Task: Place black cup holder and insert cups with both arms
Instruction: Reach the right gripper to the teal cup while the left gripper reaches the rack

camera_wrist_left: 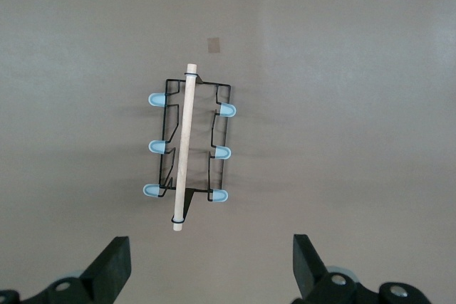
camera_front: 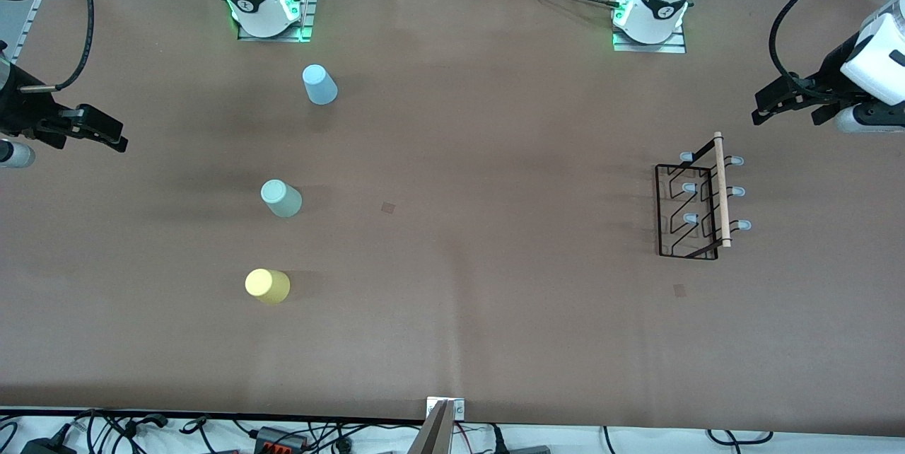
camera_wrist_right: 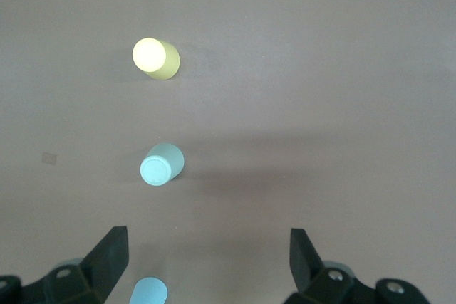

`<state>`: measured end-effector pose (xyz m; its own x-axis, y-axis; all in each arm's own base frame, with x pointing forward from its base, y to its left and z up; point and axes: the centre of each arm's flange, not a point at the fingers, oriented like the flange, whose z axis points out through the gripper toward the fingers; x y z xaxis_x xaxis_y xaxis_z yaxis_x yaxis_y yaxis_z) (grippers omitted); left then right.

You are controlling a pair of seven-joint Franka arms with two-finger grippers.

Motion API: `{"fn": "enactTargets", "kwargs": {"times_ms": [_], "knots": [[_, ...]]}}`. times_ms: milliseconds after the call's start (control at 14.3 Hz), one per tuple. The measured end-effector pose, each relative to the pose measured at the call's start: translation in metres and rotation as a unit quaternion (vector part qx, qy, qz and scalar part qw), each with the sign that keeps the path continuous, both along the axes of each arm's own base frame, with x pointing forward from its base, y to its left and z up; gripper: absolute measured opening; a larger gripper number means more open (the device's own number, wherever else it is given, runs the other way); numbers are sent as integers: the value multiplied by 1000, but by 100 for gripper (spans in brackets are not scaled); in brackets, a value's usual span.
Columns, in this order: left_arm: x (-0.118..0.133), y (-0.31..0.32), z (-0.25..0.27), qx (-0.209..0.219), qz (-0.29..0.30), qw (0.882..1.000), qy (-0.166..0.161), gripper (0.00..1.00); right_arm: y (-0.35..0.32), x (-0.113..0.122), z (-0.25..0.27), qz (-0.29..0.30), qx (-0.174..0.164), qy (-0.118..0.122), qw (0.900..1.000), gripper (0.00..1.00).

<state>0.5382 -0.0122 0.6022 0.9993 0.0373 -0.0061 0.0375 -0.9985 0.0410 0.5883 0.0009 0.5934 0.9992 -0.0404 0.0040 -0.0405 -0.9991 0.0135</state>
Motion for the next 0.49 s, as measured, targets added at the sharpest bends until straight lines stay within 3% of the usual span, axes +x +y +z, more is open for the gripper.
{"fn": "enactTargets", "kwargs": {"times_ms": [279,488], "knots": [[0,-3,0,0,-3,1000,0,100,-2,0,-1,-1,0,3,1000,100],[0,-2,0,0,-2,1000,0,100,0,5,-18,2,0,21,1000,100]]}}
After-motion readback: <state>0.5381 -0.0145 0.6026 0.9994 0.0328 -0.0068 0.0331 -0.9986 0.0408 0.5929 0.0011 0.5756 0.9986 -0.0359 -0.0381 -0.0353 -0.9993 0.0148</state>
